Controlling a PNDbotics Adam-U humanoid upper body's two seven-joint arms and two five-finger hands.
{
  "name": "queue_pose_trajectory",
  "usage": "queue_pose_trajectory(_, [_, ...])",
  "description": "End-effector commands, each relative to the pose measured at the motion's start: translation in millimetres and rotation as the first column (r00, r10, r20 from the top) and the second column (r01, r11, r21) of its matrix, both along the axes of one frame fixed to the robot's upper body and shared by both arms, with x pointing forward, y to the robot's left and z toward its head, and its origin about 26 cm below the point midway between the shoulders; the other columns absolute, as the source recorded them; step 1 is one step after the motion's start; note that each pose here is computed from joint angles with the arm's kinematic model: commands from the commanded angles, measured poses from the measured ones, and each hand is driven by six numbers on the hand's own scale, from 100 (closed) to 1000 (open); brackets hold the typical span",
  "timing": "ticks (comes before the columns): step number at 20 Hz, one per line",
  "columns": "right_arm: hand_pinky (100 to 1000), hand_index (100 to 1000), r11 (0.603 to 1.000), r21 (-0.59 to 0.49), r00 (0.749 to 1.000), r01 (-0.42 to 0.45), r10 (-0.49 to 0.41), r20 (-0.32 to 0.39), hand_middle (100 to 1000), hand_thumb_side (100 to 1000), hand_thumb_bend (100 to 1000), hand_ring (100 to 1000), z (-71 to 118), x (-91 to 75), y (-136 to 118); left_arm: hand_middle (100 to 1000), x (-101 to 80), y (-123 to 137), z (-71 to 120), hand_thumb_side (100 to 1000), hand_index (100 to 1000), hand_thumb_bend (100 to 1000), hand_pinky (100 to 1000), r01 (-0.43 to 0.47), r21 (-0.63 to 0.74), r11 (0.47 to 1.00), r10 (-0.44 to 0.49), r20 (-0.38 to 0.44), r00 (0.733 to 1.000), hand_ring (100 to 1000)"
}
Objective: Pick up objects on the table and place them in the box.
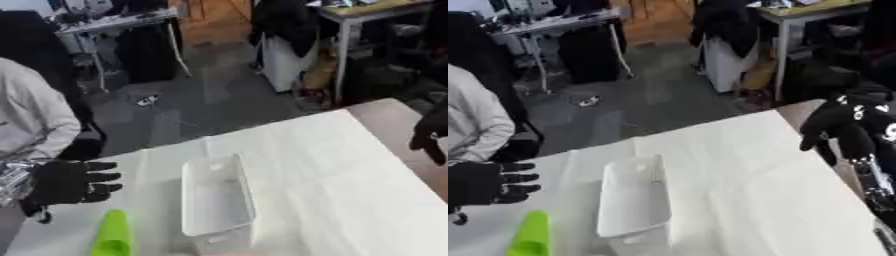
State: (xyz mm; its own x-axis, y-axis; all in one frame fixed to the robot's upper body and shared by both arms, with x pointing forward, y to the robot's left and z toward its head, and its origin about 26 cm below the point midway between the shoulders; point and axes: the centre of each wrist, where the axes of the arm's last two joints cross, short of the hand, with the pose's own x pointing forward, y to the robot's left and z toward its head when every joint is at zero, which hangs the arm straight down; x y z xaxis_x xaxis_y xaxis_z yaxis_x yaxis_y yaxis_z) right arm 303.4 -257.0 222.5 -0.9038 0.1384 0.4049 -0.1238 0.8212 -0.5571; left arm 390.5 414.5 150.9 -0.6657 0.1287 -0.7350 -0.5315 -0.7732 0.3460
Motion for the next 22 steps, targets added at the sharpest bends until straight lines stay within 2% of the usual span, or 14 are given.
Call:
queue_pose_trajectory(1, [100, 628, 1.000, -0.016, 1.000, 0.003, -0.003, 0.026, 502, 756, 100, 406, 6.8, -1.4, -2, 1000, -1.5, -5, 7.3, 589, 939, 877, 1000, 0.155, -0.236, 0.959, -0.218, -0.269, 0.938, 1000])
queue_pose_trajectory(6, [100, 629, 1.000, -0.013, 1.000, 0.002, -0.002, 0.028, 502, 756, 100, 406, 7.2, -1.3, -1, 1000, -4.1, -16, -1.6, 607, 944, 885, 1000, 0.177, -0.304, 0.936, -0.266, -0.279, 0.923, 1000])
queue_pose_trajectory(14, [100, 629, 1.000, -0.009, 1.000, -0.003, 0.003, 0.031, 502, 756, 100, 406, 8.2, -0.9, 0, 1000, -6.0, -28, -16.9, 610, 944, 879, 998, 0.191, -0.337, 0.922, -0.300, -0.309, 0.903, 1000])
queue_pose_trajectory(22, [100, 629, 1.000, -0.006, 0.999, -0.007, 0.007, 0.033, 501, 756, 100, 407, 9.0, -0.7, 0, 1000, -5.5, -33, -24.9, 606, 942, 874, 988, 0.195, -0.350, 0.916, -0.312, -0.319, 0.895, 995])
